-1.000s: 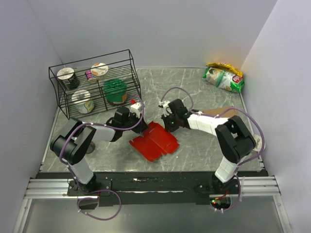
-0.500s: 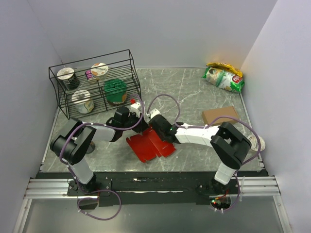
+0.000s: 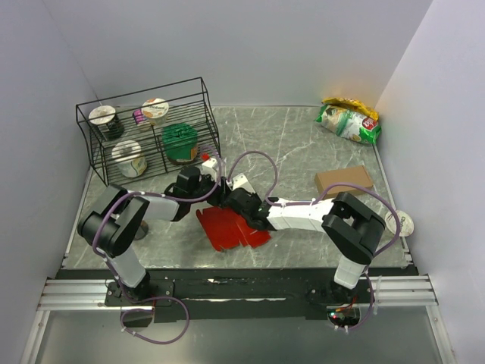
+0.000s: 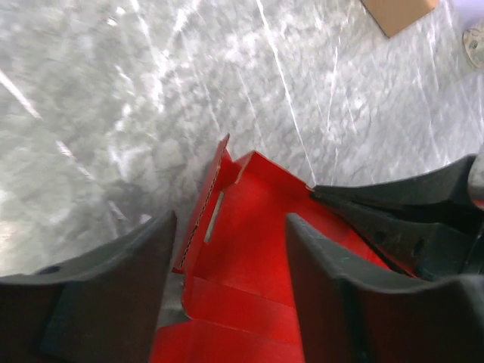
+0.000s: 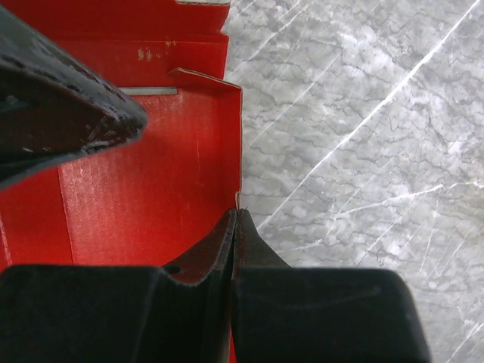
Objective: Fold the paper box
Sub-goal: Fold the paper box at the center of the board.
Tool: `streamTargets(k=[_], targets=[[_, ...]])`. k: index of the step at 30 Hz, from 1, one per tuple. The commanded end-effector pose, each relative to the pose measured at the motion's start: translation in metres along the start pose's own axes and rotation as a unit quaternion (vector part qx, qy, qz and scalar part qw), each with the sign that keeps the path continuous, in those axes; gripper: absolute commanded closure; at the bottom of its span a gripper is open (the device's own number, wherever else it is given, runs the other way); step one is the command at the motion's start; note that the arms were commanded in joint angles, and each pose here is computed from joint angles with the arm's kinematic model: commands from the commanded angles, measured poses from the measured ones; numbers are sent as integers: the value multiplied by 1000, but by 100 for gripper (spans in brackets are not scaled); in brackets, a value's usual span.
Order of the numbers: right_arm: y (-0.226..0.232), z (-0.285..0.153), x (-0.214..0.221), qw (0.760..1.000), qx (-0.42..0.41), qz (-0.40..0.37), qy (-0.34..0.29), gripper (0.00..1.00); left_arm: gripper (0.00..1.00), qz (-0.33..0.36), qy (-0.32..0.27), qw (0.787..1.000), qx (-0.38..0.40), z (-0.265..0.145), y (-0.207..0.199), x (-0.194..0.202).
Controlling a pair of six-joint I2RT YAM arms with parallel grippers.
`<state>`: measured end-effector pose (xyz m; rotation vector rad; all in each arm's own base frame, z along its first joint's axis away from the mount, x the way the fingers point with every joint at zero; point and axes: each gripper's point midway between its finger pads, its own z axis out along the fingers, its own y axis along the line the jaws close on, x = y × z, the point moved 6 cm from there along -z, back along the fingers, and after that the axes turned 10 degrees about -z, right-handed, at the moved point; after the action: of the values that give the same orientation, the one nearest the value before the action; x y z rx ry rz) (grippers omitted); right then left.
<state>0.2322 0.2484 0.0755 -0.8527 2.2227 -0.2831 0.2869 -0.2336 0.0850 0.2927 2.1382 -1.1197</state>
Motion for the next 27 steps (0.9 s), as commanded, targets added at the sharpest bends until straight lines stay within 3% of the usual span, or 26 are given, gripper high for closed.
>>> streamTargets(k=[1,4,7,16,23,27], targets=[[-3,-1,-6,1000,16,8,-20,100,31,6,-51,998,25,-12,-13,-34],[-3,-3,-7,1000,10,6,-28,100,24,-3,-70,997,13,-16,-10,-49],[-2,-2,-7,1000,6,7,-29,100,25,-32,-74,997,-4,-13,1,-59],[-2,-2,-7,999,5,5,-32,100,33,-73,23,997,-32,16,33,-37],[-1,0,-6,1000,6,4,-28,100,42,-63,31,998,-6,13,27,-29],[-1,1,-5,1000,10,4,-24,100,43,-58,34,998,8,7,23,-17]])
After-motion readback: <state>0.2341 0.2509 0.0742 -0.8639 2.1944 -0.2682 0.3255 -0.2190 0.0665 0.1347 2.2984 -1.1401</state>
